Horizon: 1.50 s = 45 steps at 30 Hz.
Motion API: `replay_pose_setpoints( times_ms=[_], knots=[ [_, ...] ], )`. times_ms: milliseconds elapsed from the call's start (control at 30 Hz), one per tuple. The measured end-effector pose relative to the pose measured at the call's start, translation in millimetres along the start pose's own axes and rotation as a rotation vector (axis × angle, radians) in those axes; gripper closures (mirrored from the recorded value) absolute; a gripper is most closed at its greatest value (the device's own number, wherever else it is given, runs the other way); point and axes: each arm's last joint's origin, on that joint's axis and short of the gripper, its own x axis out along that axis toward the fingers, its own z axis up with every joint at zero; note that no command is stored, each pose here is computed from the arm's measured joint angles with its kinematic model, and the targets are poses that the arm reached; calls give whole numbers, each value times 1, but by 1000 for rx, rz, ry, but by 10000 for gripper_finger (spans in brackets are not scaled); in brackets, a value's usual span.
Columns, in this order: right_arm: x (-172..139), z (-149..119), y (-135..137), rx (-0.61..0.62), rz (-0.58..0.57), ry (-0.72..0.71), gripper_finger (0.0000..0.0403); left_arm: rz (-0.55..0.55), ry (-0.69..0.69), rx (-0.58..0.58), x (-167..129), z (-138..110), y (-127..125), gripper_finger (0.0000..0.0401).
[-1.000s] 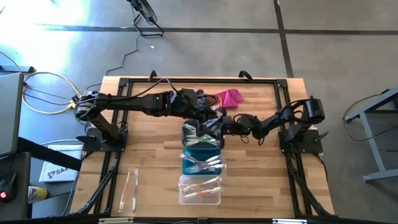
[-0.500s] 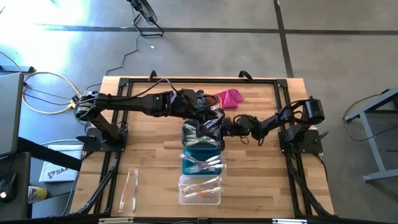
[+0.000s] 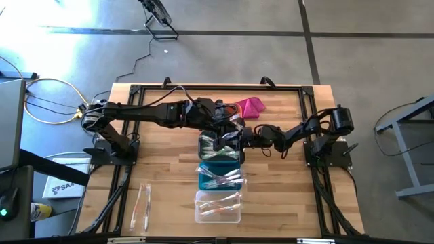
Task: Pick & Place Toothbrushes
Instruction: Put the blue toothbrush into the orange bin
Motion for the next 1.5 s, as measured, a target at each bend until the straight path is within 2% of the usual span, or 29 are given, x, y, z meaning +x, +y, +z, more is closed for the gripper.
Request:
replay_pose_setpoints(
  times_ms=[233,367,667,800,1267,1500],
  knots=[
    [0,0,0,1,6,3,379,-21,0,0,0,0,0,379],
    [0,0,0,1,7,5,380,-21,1,-14,0,0,0,365],
    [0,-1,0,1,7,9,381,-15,20,-26,0,-2,0,279],
    [0,-1,0,0,7,12,382,-13,18,-26,0,-2,0,254],
    [0,-3,-1,1,1,31,382,-13,23,-18,0,-2,0,246],
    [0,-6,-1,-1,-2,61,382,3,68,50,-7,-4,1,246]
  ],
)
